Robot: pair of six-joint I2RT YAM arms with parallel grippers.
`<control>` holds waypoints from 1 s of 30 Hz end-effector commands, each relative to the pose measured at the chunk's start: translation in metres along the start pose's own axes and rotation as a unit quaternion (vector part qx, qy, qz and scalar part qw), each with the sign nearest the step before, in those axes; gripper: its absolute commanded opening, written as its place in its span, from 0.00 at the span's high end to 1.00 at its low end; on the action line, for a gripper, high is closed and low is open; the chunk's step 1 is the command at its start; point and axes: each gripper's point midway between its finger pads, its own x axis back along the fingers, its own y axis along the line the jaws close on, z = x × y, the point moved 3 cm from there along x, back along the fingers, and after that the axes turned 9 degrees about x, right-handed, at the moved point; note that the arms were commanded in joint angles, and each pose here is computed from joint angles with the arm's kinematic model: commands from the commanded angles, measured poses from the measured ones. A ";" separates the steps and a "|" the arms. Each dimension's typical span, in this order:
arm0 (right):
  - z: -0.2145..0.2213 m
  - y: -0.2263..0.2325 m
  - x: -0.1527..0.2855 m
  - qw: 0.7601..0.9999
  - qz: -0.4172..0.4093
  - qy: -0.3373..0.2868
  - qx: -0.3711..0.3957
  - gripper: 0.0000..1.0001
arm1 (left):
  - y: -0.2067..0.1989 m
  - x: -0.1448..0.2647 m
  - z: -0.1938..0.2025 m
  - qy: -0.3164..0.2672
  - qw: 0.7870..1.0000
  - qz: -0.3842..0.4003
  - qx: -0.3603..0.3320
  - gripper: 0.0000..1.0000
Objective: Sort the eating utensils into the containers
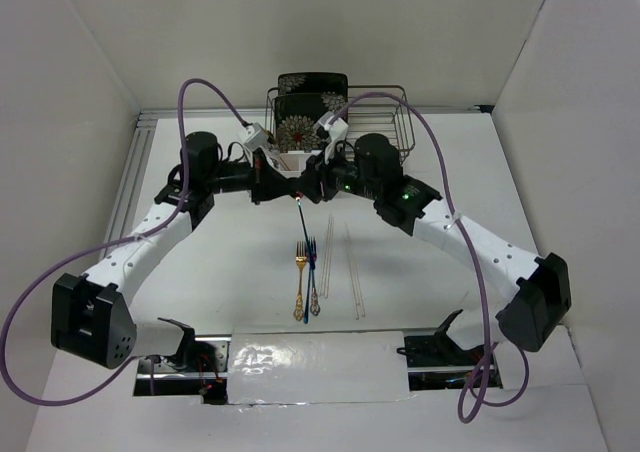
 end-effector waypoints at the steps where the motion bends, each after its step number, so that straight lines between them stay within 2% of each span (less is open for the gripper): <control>1: -0.035 -0.016 0.013 0.999 0.039 -0.015 -0.025 0.48 | -0.005 0.001 -0.034 -0.052 0.996 -0.023 -0.062 1.00; 2: -0.036 -0.018 0.018 0.999 0.039 -0.014 -0.029 0.36 | -0.005 0.003 -0.040 -0.064 0.994 -0.037 -0.076 1.00; 3: -0.033 -0.021 0.023 0.999 0.040 -0.014 -0.031 0.30 | 0.004 0.004 -0.046 -0.081 0.991 -0.066 -0.089 1.00; 6: -0.029 -0.012 0.043 0.999 0.018 -0.023 -0.026 0.21 | 0.004 0.010 -0.062 -0.108 0.983 -0.085 -0.124 1.00; 9: -0.027 0.000 0.048 0.999 -0.021 -0.026 -0.020 0.20 | 0.001 0.011 -0.071 -0.114 0.980 -0.080 -0.143 1.00; 11: -0.007 0.002 0.040 0.999 -0.036 0.006 -0.032 0.23 | 0.000 0.009 -0.076 -0.110 0.981 -0.070 -0.145 1.00; 13: -0.003 0.005 0.037 0.999 -0.041 0.007 -0.031 0.26 | -0.005 0.005 -0.074 -0.102 0.983 -0.045 -0.147 1.00; 20: 0.009 -0.002 0.016 0.999 -0.036 0.019 -0.024 0.27 | -0.020 0.003 -0.071 -0.085 0.983 0.008 -0.160 1.00; 24: 0.012 -0.008 0.004 0.999 -0.031 0.024 -0.018 0.33 | -0.028 0.005 -0.069 -0.078 0.982 0.028 -0.171 1.00; 27: 0.008 -0.010 -0.001 0.999 -0.031 0.013 -0.014 0.45 | -0.032 0.005 -0.067 -0.074 0.982 0.035 -0.172 1.00; 28: 0.007 -0.012 -0.002 1.000 -0.025 0.009 -0.013 0.55 | -0.032 0.005 -0.066 -0.074 0.982 0.035 -0.168 1.00; 30: 0.009 -0.015 -0.004 1.000 -0.020 0.013 -0.015 0.67 | -0.033 0.007 -0.066 -0.079 0.981 0.036 -0.173 1.00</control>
